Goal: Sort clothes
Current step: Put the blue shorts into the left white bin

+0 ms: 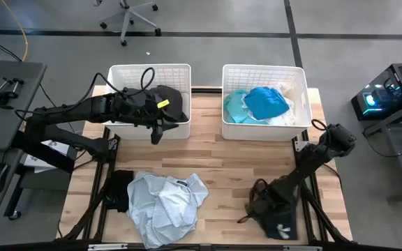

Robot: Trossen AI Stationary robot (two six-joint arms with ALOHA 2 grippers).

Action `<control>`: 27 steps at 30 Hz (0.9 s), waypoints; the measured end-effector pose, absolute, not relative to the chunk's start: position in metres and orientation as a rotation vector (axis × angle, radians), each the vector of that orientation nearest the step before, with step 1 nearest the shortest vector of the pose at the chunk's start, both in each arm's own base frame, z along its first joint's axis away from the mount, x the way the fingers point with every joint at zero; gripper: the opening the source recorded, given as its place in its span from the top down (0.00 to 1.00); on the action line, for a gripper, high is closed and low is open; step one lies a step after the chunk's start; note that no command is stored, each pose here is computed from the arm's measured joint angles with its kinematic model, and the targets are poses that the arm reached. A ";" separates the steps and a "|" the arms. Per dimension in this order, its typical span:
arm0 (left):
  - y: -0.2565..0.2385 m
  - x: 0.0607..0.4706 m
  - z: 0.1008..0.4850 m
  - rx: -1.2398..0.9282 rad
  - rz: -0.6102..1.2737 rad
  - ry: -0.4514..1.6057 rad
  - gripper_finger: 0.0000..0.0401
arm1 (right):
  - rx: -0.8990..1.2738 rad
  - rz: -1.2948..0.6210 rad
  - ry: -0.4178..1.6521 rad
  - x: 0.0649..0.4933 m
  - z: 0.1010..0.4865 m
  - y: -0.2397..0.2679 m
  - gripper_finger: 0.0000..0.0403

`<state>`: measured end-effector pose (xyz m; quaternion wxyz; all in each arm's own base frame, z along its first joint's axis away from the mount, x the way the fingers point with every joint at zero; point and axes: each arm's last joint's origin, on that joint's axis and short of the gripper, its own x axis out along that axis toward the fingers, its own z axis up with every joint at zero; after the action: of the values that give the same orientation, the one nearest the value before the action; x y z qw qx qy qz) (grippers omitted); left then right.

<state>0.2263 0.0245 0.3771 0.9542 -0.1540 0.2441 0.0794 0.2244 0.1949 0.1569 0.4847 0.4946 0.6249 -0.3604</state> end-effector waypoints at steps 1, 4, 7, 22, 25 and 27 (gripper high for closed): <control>0.023 0.226 0.377 -0.312 0.149 0.497 0.76 | 1.197 -0.877 1.494 0.228 0.158 0.191 0.92; 0.019 0.227 0.377 -0.297 0.128 0.500 0.76 | 1.146 -0.824 1.437 0.244 0.167 0.179 0.96; 0.014 0.229 0.376 -0.222 0.050 0.511 0.76 | 1.070 -0.761 1.392 0.264 0.182 0.161 0.95; -0.002 0.291 0.346 0.032 -0.214 0.488 0.72 | 0.333 -0.102 1.174 0.341 0.305 0.063 0.99; -0.004 0.307 0.343 0.094 -0.231 0.413 0.66 | 0.198 -0.036 1.205 0.337 0.321 0.049 0.99; -0.004 0.319 0.343 0.101 -0.229 0.343 0.61 | 0.125 0.002 1.212 0.336 0.330 0.041 0.99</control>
<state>0.3189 -0.0044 0.3426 0.9775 0.0503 0.1704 -0.1134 0.3356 0.0413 0.3298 0.8200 0.0589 0.5693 0.0009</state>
